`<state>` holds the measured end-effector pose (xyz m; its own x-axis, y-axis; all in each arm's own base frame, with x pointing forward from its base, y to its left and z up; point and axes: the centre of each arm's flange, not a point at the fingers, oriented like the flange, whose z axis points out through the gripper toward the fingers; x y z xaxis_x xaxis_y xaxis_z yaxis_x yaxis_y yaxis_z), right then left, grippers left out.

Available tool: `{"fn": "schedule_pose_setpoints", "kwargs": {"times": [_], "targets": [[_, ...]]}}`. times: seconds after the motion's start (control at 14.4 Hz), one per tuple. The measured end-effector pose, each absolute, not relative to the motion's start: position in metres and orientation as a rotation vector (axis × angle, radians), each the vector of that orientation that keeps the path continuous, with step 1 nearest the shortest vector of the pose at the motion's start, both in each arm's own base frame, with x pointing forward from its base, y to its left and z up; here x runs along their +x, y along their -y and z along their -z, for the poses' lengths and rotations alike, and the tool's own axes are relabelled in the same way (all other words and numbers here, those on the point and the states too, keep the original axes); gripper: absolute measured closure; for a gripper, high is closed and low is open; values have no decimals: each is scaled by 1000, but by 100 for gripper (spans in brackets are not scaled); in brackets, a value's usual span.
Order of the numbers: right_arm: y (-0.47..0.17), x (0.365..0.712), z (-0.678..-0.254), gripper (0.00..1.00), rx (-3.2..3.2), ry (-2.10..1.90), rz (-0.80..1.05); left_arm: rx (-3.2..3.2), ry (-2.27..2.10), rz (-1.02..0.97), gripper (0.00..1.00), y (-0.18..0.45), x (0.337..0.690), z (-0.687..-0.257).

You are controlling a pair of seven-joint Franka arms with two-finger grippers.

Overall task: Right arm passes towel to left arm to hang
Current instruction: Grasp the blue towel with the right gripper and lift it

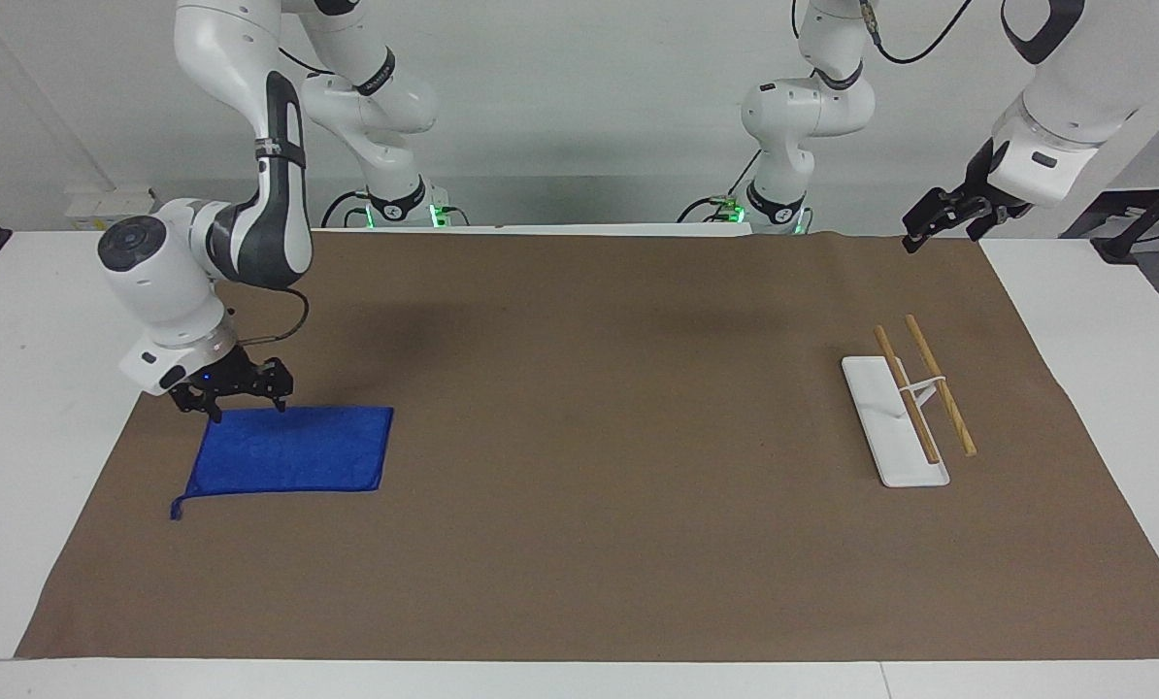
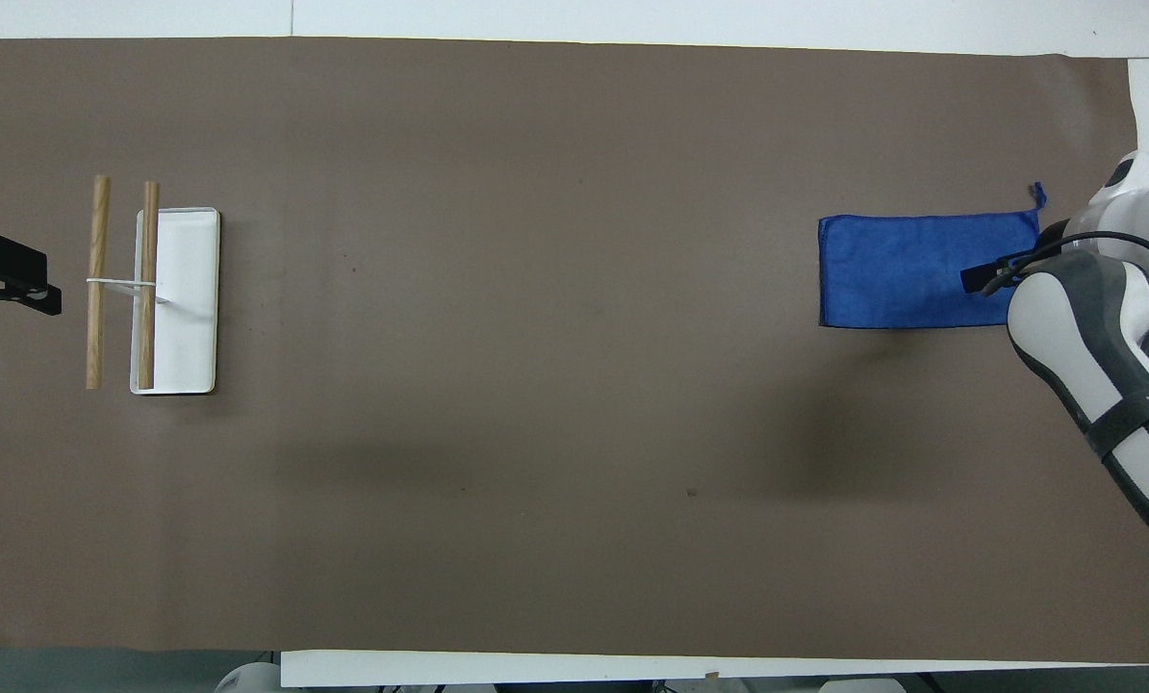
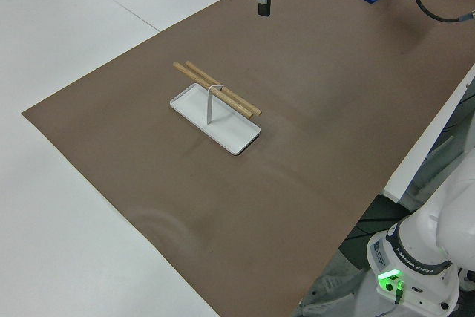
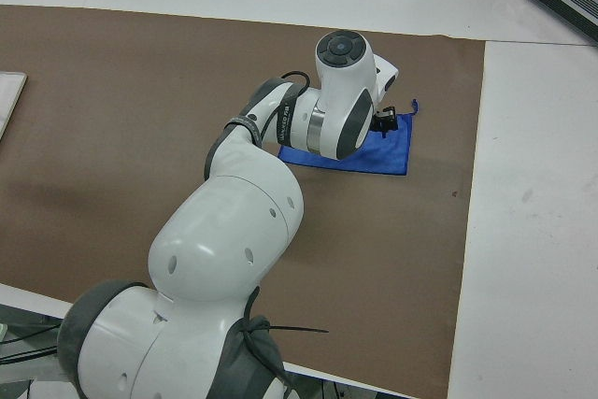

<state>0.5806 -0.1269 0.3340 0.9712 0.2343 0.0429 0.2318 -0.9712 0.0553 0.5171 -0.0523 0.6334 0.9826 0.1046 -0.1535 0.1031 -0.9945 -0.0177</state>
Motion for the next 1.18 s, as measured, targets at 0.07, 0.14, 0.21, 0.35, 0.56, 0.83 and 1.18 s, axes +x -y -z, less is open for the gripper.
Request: {"fn": "schedule_pose_setpoints", "kwargs": {"times": [0.07, 0.14, 0.21, 0.35, 0.56, 0.83, 1.18], "targets": [[132, 581, -323, 5, 3068, -368, -70, -3118, 163, -242, 0, 52, 517, -633], [134, 582, -314, 6, 3067, -368, -69, -3118, 163, -242, 0, 52, 517, -633], [134, 583, -308, 5, 3067, -368, -70, -3118, 163, -242, 0, 52, 517, -633], [133, 585, -298, 6, 3064, -373, -79, -3118, 163, -242, 0, 52, 517, -633], [129, 586, -292, 7, 3062, -385, -89, -3118, 163, -242, 0, 52, 517, -633], [127, 587, -286, 8, 3061, -390, -95, -3118, 163, -242, 0, 52, 517, -633], [125, 584, -281, 16, 3060, -393, -99, -3118, 163, -242, 0, 52, 517, -633]]}}
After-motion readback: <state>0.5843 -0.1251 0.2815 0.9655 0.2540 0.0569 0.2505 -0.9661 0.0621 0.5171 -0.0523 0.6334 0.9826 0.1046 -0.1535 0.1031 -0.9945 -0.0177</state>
